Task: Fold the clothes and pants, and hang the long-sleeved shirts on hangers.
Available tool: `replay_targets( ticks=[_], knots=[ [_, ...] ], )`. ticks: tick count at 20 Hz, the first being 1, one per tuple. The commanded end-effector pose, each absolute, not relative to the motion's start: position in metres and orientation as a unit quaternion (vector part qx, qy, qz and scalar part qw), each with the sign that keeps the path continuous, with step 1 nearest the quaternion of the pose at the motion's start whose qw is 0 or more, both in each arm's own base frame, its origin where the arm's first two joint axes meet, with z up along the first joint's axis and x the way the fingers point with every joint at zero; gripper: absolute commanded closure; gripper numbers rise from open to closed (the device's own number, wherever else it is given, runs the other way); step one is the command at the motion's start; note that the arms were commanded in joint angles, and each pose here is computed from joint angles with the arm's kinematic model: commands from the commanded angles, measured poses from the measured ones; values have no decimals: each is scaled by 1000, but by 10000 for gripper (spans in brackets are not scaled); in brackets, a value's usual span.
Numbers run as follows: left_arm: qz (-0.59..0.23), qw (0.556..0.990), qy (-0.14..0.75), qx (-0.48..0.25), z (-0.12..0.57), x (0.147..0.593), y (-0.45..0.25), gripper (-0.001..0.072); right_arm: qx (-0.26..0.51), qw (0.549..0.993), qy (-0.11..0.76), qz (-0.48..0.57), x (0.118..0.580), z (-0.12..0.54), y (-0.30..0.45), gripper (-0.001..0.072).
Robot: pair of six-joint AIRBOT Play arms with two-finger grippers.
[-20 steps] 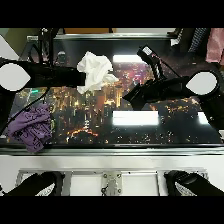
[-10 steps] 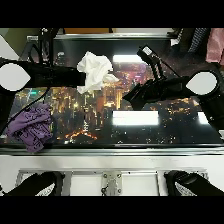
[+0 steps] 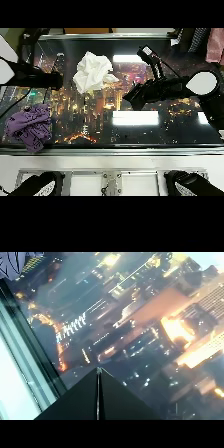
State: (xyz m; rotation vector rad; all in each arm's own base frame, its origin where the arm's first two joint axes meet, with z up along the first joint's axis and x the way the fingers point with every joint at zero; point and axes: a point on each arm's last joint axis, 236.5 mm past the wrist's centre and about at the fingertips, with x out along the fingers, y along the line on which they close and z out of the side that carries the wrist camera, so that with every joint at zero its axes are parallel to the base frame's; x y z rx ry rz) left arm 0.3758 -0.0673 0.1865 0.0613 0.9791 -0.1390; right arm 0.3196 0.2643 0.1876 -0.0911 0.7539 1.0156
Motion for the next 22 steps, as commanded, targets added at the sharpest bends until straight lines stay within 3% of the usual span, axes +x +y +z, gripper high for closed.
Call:
replay_targets(
  ticks=[1, 5, 9, 17, 18, 19, 20, 22],
  knots=[
    [43, 834, 549, -9, 148, 349, 31, 23, -43, 805, 352, 475, 319, 188, 265, 693],
    [166, 781, 593, -105, 68, 309, 134, 24, -43, 805, 352, 475, 319, 188, 265, 694],
    [252, 764, 570, -167, 15, 276, 202, 24, -43, 805, 352, 475, 319, 188, 265, 694],
    [247, 706, 623, -230, -64, 257, 201, 27, -43, 805, 352, 475, 319, 188, 265, 694],
    [243, 704, 624, -236, -65, 257, 198, 233, -43, 805, 352, 475, 319, 188, 265, 693],
    [239, 706, 623, -237, -62, 259, 194, 555, -43, 805, 352, 475, 319, 188, 265, 694],
    [228, 715, 618, -234, -55, 264, 188, 687, -43, 805, 352, 475, 319, 188, 265, 694],
    [192, 753, 589, -223, -21, 282, 160, 688, -42, 805, 352, 475, 319, 188, 265, 694]
  ],
)
